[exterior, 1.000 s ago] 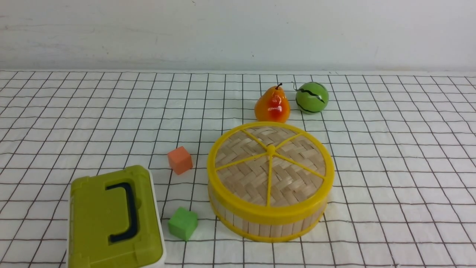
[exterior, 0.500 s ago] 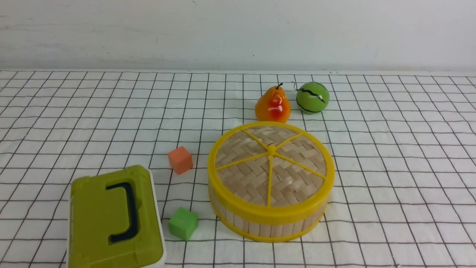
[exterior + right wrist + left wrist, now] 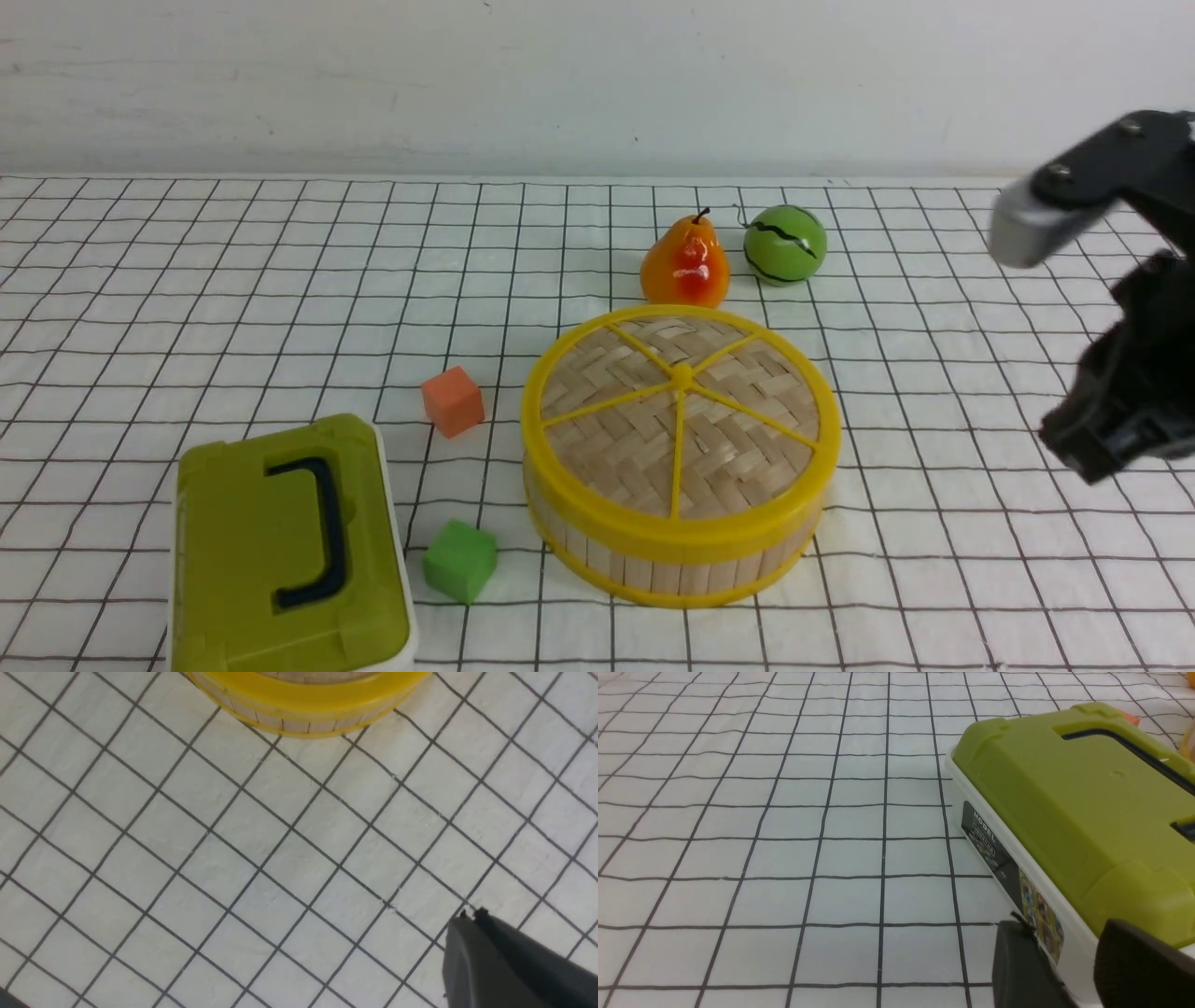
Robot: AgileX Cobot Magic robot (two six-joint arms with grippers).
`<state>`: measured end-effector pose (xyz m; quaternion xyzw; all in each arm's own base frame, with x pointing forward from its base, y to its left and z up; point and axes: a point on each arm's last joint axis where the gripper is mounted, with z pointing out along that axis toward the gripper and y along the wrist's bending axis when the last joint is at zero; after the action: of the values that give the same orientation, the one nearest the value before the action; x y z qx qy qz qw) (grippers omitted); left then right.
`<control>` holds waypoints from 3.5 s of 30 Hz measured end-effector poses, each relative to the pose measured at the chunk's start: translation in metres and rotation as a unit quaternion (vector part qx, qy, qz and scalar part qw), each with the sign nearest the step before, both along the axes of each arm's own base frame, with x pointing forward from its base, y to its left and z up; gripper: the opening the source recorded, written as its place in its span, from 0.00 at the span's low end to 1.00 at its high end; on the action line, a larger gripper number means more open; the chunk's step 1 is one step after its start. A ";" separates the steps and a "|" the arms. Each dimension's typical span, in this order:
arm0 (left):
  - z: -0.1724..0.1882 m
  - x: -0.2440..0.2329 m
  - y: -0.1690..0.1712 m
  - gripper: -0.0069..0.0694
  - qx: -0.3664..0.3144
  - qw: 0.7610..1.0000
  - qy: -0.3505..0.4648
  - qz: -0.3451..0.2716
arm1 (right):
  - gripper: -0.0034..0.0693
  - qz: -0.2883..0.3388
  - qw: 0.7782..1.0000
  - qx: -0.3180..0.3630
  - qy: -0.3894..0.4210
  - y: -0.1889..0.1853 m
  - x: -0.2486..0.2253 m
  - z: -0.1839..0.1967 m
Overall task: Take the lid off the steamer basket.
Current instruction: Use the right arm to lift the lid of the steamer, then use the right arm to place the steamer lid on the table
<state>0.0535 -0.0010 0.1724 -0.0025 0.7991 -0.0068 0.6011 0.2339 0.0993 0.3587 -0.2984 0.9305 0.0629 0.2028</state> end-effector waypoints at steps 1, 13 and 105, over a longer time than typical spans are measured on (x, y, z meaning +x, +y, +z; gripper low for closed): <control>0.000 0.000 0.000 0.40 0.000 1.000 0.000 0.000 | 0.03 0.000 1.000 0.000 0.001 0.001 0.002 0.000; 0.000 0.000 0.000 0.40 0.000 1.000 0.000 0.000 | 0.25 0.020 1.000 -0.015 0.014 0.069 0.092 -0.026; 0.000 0.000 0.000 0.40 0.000 1.000 0.000 0.000 | 0.43 -0.250 0.968 0.022 0.002 -0.078 0.141 -0.146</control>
<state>0.0535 -0.0010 0.1724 -0.0025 0.7991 -0.0068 0.6011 0.3748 0.0209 0.2126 -0.0518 0.9743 0.0318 0.2168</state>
